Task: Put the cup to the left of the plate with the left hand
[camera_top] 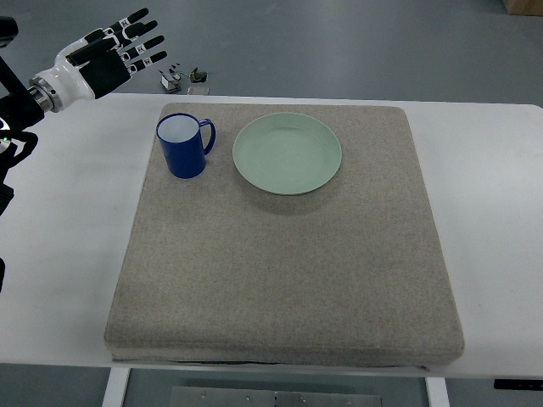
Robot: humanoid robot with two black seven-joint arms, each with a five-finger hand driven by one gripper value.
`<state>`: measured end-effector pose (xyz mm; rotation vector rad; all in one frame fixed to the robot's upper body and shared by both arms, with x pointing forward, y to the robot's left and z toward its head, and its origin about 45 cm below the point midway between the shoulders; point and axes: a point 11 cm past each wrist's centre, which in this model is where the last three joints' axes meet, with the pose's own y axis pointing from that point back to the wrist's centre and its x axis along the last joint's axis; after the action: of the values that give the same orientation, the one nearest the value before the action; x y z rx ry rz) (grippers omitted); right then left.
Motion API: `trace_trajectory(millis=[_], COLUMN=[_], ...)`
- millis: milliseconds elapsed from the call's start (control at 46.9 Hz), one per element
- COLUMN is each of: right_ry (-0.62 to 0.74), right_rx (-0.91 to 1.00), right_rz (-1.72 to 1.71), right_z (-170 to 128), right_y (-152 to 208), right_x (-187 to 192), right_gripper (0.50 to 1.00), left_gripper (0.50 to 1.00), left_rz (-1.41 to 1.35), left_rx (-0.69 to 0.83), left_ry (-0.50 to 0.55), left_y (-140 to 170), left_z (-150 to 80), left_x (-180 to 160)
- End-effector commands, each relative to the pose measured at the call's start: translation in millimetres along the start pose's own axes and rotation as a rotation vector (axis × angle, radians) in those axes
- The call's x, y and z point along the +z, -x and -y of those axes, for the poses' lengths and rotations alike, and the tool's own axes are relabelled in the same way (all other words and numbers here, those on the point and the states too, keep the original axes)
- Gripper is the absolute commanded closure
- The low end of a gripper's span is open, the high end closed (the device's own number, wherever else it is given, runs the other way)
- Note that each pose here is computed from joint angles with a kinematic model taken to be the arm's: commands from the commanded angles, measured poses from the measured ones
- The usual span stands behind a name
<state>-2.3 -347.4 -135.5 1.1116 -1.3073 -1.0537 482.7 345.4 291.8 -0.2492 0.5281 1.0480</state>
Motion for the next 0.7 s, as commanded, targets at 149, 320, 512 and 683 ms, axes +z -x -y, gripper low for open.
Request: trace_trajectory(millis=[149, 320, 512, 683], right_ry=[0.000, 0.000, 0.000, 0.000], right_rx=[0.000, 0.000, 0.000, -0.015], right_rz=[0.001, -0.001, -0.001, 0.001], right_z=[0.0, 0.0, 0.0, -0.1], right_y=[0.0, 0.0, 0.0, 3.8], right_x=[0.0, 0.0, 0.0, -0.1], right_gripper=[0.566, 0.566, 0.566, 0.566], left_gripper=[0.501, 0.501, 0.501, 0.501], left_rz=[-0.002, 0.001, 0.003, 0.005], left_rx=[-0.015, -0.020, -0.023, -0.027], left_ry=[-0.036, -0.033, -0.029, -0.024], left_y=[6.2, 7.9, 9.2, 10.6], left_z=[7.9, 9.0, 9.7, 10.2], left_x=[-14.6, -12.6, -10.9, -8.4])
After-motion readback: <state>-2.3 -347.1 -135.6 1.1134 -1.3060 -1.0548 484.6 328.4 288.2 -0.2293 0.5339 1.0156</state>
